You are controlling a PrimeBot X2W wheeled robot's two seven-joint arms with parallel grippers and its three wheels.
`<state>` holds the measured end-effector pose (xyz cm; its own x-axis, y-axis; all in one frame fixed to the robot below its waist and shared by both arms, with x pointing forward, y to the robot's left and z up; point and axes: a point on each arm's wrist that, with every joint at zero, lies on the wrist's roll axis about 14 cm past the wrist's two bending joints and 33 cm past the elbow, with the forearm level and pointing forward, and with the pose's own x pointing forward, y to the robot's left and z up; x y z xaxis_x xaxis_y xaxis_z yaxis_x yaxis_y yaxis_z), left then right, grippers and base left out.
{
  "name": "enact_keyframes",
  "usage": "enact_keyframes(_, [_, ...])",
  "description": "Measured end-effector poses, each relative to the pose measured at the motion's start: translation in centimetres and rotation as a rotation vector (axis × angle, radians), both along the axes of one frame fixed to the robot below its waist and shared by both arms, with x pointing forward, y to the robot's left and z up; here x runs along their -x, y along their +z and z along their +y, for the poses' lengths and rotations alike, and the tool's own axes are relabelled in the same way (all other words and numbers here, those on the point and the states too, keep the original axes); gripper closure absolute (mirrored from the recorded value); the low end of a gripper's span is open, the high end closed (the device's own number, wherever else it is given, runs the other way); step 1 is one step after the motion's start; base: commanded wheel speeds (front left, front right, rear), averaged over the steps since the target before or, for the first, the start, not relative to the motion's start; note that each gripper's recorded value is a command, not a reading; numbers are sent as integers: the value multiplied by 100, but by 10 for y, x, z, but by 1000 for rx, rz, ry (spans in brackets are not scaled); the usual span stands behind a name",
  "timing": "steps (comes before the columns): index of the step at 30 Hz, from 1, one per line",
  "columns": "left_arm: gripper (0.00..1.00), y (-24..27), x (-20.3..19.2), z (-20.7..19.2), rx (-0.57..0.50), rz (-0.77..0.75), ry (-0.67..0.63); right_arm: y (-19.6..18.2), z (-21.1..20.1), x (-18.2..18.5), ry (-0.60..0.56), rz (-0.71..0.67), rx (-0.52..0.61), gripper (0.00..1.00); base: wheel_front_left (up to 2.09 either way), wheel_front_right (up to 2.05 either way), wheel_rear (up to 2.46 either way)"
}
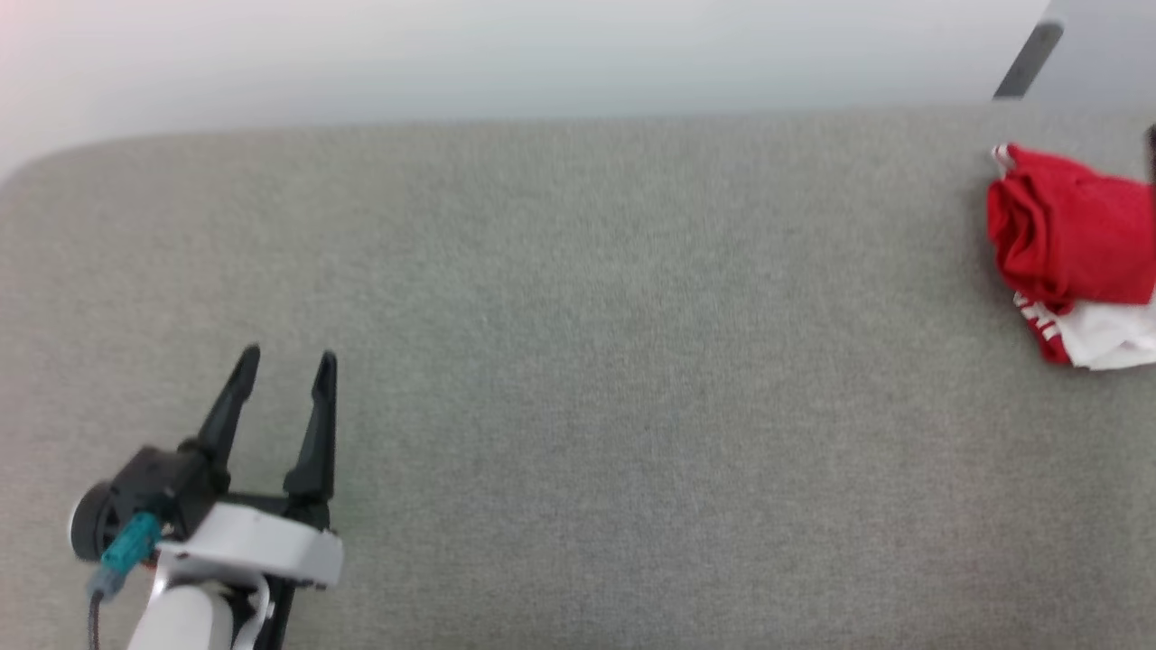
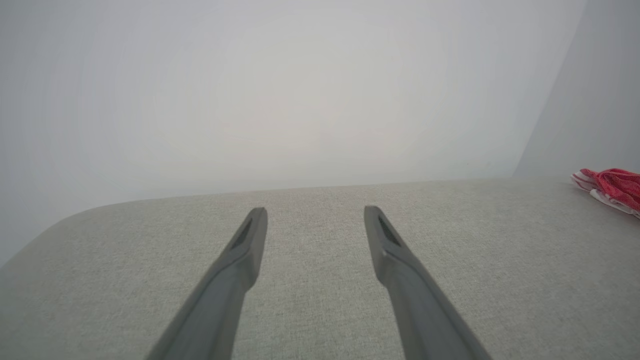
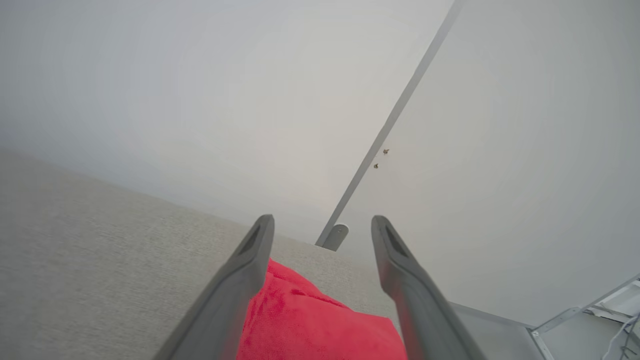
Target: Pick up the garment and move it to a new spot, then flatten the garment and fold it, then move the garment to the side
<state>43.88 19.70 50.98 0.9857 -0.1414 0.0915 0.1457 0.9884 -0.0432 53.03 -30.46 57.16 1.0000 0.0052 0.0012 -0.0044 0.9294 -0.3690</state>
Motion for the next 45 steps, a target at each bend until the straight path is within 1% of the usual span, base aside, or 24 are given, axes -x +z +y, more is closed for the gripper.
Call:
enact_keyframes(7, [0, 13, 32, 17, 1, -25, 51, 5, 32, 38, 61, -83, -103, 0, 0, 0, 0])
enact_keyframes(9, [0, 13, 43, 22, -1, -22, 66, 1, 40, 51, 68, -93, -152, 0, 0, 0, 0])
enact_keyframes(15, [0, 15, 71, 42, 0, -28, 127, -2, 54, 83, 94, -127, -211, 0, 0, 0, 0])
enact_keyframes(22, [0, 17, 96, 61, 4, -37, 187, -14, 75, 111, 117, -136, -282, 0, 0, 0, 0])
enact_keyframes(29, [0, 11, 115, 68, 19, -24, 211, -33, 85, 137, 109, -116, -322, 0, 0, 0, 0])
enact_keyframes(35, [0, 3, 126, 73, 12, 1, 216, -44, 89, 157, 93, -104, -343, 0, 0, 0, 0])
enact_keyframes(45, [0, -3, 128, 71, 23, 23, 200, -55, 100, 187, 73, -94, -374, 0, 0, 0, 0])
